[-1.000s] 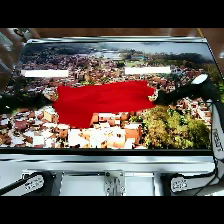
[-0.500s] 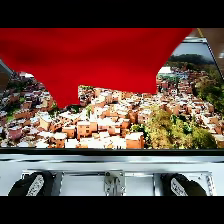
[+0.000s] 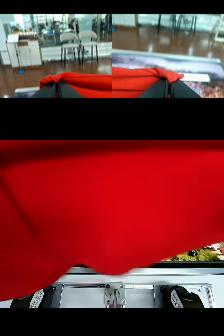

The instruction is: Fold the shirts.

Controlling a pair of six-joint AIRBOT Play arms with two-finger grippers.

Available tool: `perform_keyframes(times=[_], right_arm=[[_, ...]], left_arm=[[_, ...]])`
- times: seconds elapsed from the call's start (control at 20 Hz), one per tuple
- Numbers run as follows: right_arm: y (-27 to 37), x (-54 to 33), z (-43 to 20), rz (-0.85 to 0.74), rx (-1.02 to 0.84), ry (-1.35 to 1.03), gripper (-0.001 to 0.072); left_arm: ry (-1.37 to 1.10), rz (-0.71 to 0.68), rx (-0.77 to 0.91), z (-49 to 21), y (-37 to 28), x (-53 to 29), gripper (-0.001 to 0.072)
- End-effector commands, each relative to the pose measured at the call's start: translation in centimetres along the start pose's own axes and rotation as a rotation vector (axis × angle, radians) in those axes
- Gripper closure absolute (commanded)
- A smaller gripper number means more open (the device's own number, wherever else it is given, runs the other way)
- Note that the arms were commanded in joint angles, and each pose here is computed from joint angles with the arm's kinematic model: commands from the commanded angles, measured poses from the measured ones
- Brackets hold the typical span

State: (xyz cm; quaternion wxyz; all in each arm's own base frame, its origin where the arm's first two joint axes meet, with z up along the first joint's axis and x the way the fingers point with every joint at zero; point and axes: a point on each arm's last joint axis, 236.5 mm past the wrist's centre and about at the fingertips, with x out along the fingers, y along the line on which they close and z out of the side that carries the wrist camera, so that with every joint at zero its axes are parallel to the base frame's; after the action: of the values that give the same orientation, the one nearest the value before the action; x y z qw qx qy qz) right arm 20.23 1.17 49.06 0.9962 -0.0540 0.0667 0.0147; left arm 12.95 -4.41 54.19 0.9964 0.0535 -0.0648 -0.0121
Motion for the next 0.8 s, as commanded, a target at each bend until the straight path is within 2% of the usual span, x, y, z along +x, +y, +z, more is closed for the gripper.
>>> perform_keyframes(times=[0.0,0.2,0.4,0.5,0.6,0.75], right_arm=[[-0.5,1.6,-7.8,-0.011,0.053,0.295,0.0642],[-1.1,6.3,-17.8,-0.013,0.126,0.598,0.0642],[-1.5,13.8,-27.5,-0.017,0.183,0.697,0.0642],[-0.9,18.7,-31.9,0.011,0.253,0.699,0.0642],[-0.4,24.6,-34.8,0.036,0.342,0.656,0.0642],[-0.2,33.7,-35.2,0.047,0.383,0.436,0.0642]], left_arm=[[0.200,0.017,-0.034,-5.6,1.1,1.7,0.0664],[0.428,-0.005,-0.117,-13.8,2.2,6.1,0.0663],[0.745,-0.045,-0.261,-27.1,2.8,11.0,0.0663],[0.824,-0.067,-0.368,-34.0,2.7,14.5,0.0663],[0.790,-0.094,-0.453,-38.9,2.6,18.8,0.0663],[0.715,-0.120,-0.540,-43.6,2.9,24.8,0.0663]])
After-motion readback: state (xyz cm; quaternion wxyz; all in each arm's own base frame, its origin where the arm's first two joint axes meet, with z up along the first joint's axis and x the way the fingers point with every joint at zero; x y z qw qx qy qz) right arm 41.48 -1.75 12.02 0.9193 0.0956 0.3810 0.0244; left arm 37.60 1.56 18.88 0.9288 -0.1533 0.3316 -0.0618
